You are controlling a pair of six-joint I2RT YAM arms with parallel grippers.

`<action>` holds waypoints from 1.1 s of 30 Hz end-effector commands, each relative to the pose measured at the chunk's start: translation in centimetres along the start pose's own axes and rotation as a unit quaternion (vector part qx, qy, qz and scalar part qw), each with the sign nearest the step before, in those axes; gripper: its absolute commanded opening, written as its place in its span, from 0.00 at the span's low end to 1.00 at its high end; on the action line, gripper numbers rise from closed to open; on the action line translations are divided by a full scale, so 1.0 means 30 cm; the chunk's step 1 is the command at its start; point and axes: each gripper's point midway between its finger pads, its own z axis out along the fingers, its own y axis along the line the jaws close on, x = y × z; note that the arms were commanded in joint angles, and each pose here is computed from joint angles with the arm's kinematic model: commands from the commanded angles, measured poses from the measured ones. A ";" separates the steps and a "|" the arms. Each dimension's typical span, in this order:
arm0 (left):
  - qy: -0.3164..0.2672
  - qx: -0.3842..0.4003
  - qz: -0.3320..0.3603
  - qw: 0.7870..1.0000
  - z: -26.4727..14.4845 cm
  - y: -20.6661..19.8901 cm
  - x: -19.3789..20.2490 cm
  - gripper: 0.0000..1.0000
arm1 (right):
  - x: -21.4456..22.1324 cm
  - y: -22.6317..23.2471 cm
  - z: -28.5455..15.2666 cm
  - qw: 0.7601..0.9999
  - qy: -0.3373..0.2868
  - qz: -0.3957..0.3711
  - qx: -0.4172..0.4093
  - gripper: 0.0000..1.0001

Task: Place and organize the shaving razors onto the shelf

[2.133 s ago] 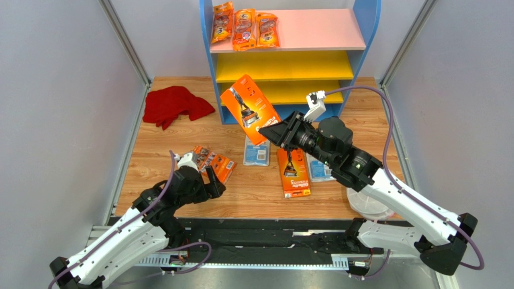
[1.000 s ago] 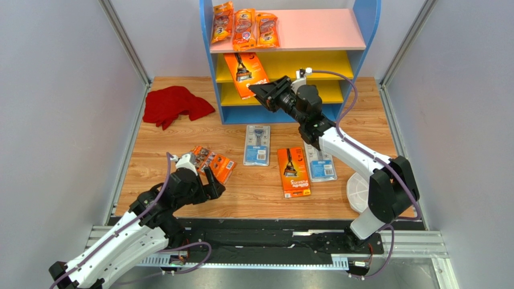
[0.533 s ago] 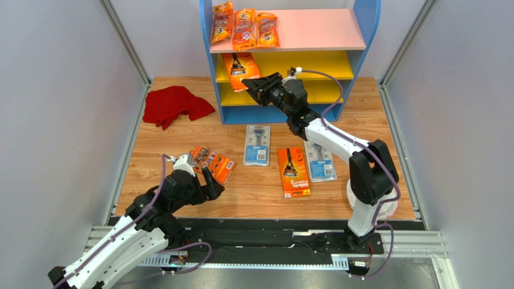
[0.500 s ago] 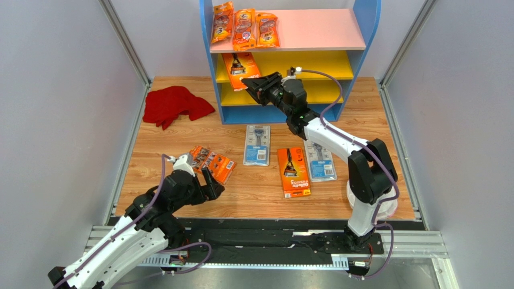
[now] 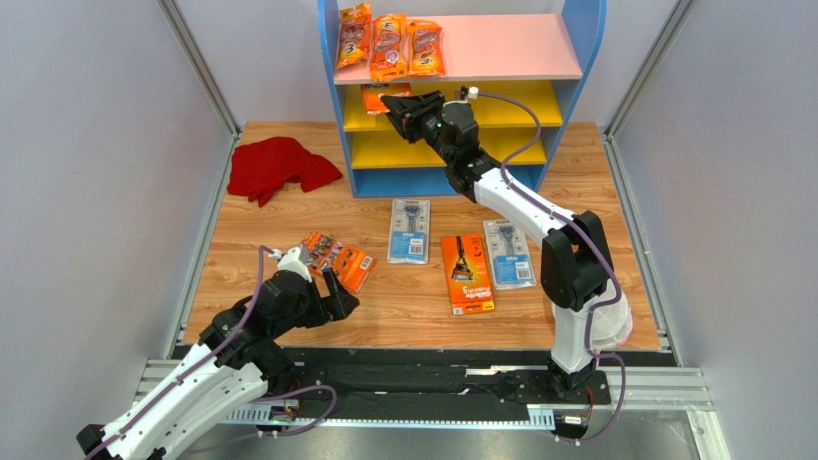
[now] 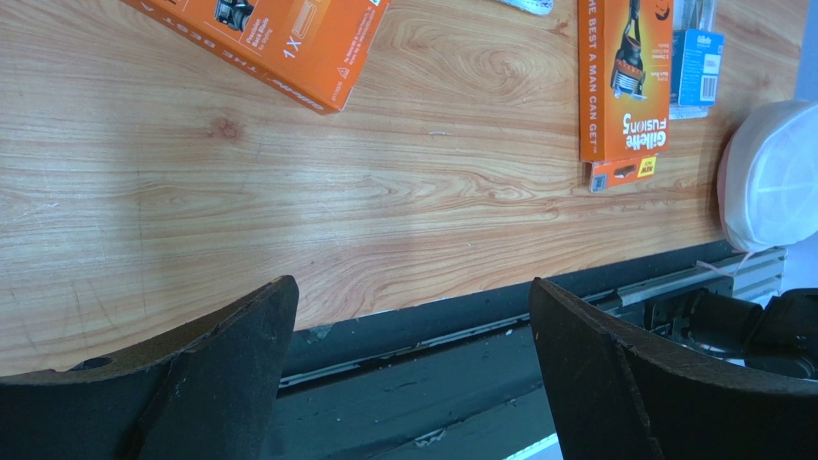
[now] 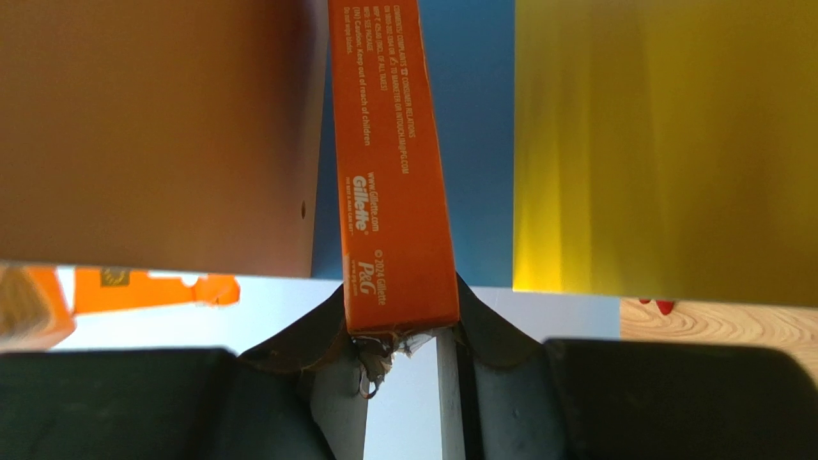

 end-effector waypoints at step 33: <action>-0.001 0.032 -0.002 0.999 -0.022 -0.034 -0.001 0.99 | 0.100 -0.050 0.080 0.997 0.036 -0.023 0.070 0.48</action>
